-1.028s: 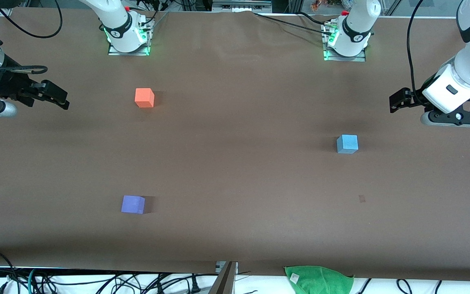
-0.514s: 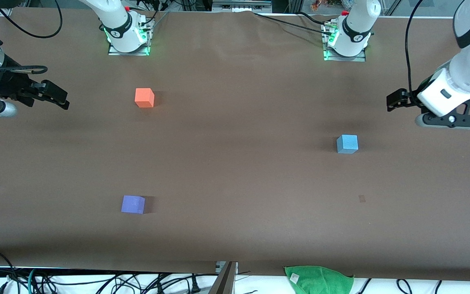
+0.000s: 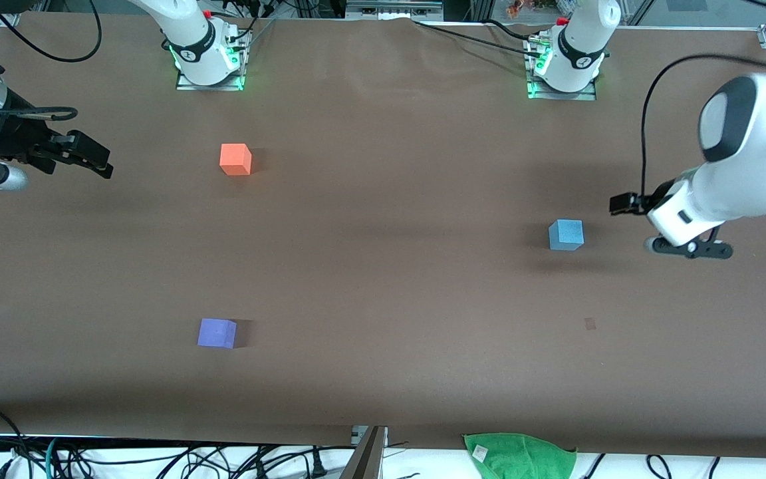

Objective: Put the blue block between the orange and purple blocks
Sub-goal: 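Reach the left gripper down over the light-blue cube and close it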

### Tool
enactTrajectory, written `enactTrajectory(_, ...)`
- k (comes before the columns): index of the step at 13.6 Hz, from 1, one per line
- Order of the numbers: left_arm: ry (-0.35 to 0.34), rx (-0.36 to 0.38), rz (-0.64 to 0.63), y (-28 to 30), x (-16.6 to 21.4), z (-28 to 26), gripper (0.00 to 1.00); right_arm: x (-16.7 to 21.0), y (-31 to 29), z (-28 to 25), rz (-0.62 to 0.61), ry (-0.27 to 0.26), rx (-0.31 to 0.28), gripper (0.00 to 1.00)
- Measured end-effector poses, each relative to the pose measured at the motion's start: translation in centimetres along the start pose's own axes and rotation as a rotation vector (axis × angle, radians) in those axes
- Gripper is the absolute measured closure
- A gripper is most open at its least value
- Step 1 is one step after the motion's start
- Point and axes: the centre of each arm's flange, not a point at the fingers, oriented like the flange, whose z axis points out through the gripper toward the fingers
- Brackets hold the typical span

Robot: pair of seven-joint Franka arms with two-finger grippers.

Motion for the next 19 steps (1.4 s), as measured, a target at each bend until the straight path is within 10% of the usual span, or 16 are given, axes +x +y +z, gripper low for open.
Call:
enactTrajectory(17,-0.017,-0.020,0.072,3.7,0.0,21.2,0.00,0.1,0.6,0.0,0.011,-0.001,-0.001,0.00)
enactTrajectory(19,-0.021,-0.022,0.069,3.6,0.1,21.8,0.19,0.1,0.6,0.0,0.011,-0.001,-0.001,0.00)
